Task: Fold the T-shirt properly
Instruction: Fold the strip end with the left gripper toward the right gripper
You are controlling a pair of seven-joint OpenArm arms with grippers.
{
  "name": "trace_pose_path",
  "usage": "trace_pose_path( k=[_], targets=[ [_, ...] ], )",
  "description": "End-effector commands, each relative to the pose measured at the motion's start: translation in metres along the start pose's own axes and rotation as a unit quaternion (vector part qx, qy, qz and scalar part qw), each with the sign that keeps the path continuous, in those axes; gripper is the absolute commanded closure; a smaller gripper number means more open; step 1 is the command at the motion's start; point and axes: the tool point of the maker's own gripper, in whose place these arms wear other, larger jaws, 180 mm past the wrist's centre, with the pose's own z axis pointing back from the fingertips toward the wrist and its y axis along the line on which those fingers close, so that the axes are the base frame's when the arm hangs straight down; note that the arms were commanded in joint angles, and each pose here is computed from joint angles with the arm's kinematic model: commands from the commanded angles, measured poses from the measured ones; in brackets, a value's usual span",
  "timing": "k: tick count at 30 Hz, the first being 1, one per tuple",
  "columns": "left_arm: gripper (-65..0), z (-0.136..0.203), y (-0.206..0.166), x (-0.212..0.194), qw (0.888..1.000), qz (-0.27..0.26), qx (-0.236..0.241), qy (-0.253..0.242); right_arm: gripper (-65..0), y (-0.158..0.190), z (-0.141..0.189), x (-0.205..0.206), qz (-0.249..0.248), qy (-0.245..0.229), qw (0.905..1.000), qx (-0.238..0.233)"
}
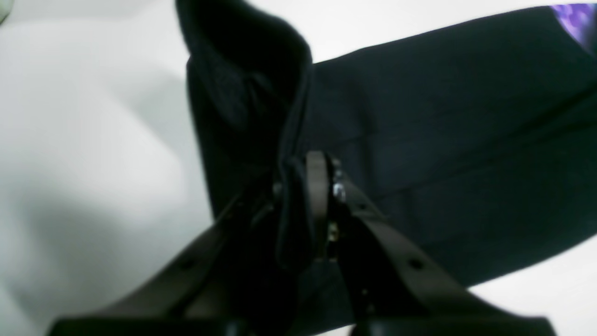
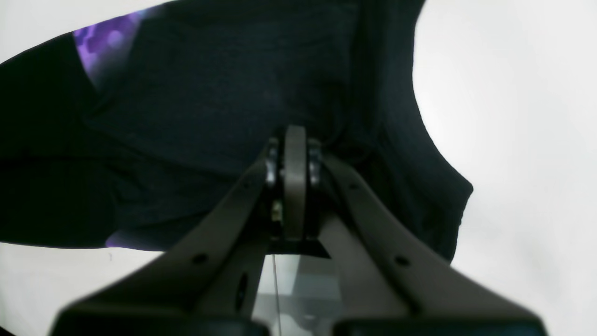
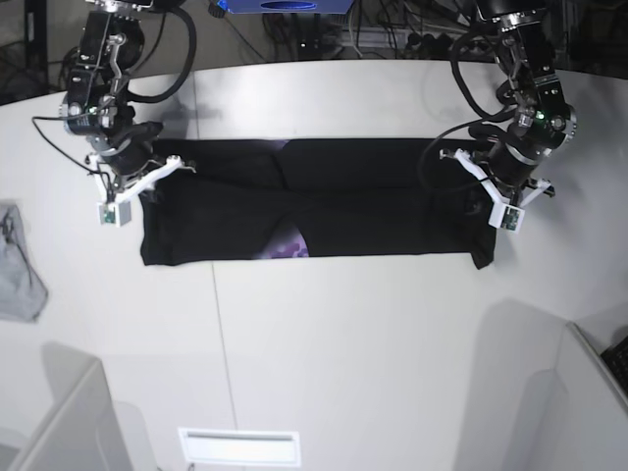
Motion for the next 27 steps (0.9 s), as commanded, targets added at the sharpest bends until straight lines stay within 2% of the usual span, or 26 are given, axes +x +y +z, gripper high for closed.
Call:
trace_pose_path(
  k=[1, 13, 18, 27],
  targets=[
    [0.0, 0.001, -0.004, 0.013, 1.000, -0.009, -0.001, -0.021, 0.0, 0.000, 0.004, 0.015, 0.006, -0.024, 0.9997, 0.002],
    [0.0, -0.017, -0.063, 0.018, 0.997, -0.040, -0.064, -0.016, 0.0, 0.000, 0.003, 0.014, 0.005, -0.023, 0.9997, 0.002],
    [0.0, -0.023, -0.073, 0.026, 0.998, -0.015, -0.063, -0.025, 0.0, 0.000, 0.003, 0.014, 0.006, -0.023, 0.9997, 0.001],
    [0.0, -0.032, -0.110, 0.039, 0.994, -0.025, -0.099, -0.032, 0.0, -0.001, 0.003, 0.014, 0.007, -0.023, 0.9997, 0.001]
  ],
)
